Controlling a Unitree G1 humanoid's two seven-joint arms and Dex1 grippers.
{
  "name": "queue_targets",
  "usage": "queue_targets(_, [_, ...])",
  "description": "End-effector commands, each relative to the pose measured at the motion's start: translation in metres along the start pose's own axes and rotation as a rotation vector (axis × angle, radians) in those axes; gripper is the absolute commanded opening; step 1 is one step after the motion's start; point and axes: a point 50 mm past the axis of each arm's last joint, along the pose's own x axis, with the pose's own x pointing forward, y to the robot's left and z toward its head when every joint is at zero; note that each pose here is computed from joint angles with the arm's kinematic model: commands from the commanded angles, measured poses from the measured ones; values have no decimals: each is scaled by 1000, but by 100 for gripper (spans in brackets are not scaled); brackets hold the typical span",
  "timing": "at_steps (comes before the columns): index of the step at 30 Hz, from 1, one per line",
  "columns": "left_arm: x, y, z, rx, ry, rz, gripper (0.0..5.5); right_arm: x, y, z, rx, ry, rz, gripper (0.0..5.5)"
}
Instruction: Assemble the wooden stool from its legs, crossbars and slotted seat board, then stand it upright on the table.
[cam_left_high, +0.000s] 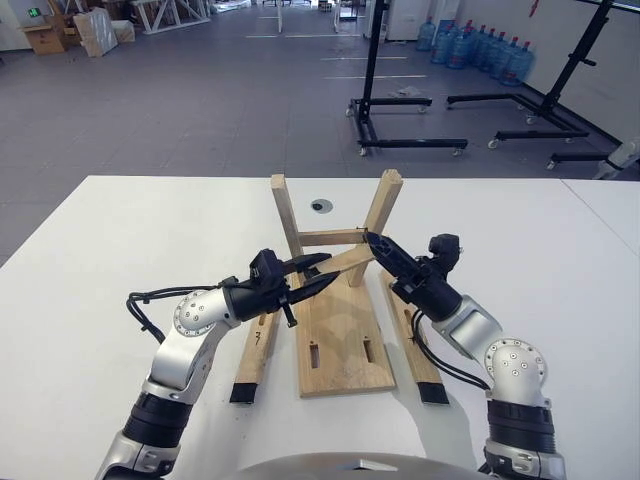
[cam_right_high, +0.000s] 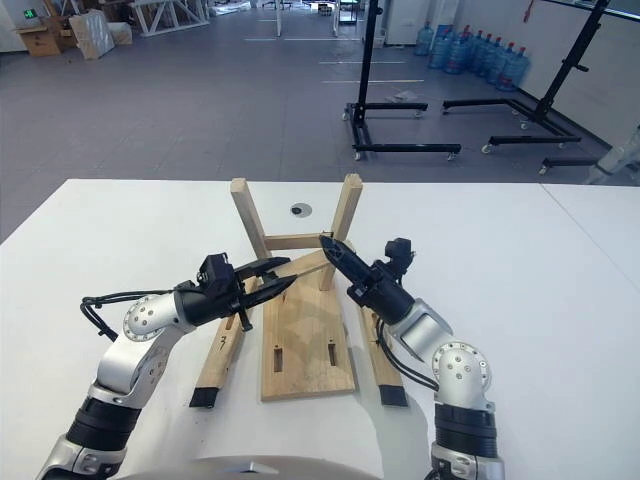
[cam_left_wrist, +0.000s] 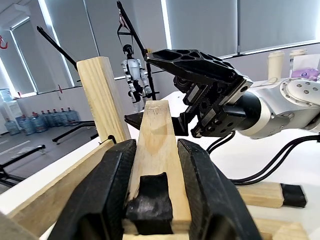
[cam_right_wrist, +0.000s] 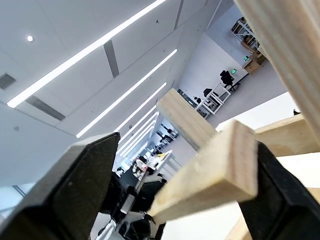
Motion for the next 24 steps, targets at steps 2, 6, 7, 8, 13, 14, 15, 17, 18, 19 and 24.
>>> queue_targets(2, [4, 11, -12, 61, 74, 90, 127, 4, 4, 0, 55, -16, 27, 293])
queue_targets(6, [9, 10, -15, 67, 76, 73, 127, 7, 5, -1, 73, -25, 34, 227])
queue_targets(7, [9, 10, -15, 66, 76, 65, 127, 8, 5, -1, 70, -27, 35, 214])
queue_targets(8, [9, 9, -16, 66, 78, 58, 127, 9, 6, 0, 65, -32, 35, 206])
queue_targets(13, [6, 5, -21, 71, 101, 27, 127, 12, 4, 1, 76, -52, 21, 129])
queue_targets(14, [6, 5, -21, 71, 103, 22, 127, 12, 3, 0, 82, -55, 18, 118])
queue_targets(15, [6, 5, -22, 75, 106, 19, 127, 13, 2, 0, 86, -57, 13, 100])
queue_targets(17, [6, 5, -23, 82, 109, 16, 127, 14, 0, 0, 92, -64, 5, 80])
queue_targets(18, [6, 5, -23, 87, 113, 15, 127, 15, 0, 0, 92, -66, 3, 71])
queue_targets(19, [6, 6, -23, 93, 115, 15, 127, 15, 0, 0, 88, -62, 0, 64])
queue_targets(24, [5, 9, -25, 71, 143, 33, 127, 14, -4, -1, 31, -44, -22, 46])
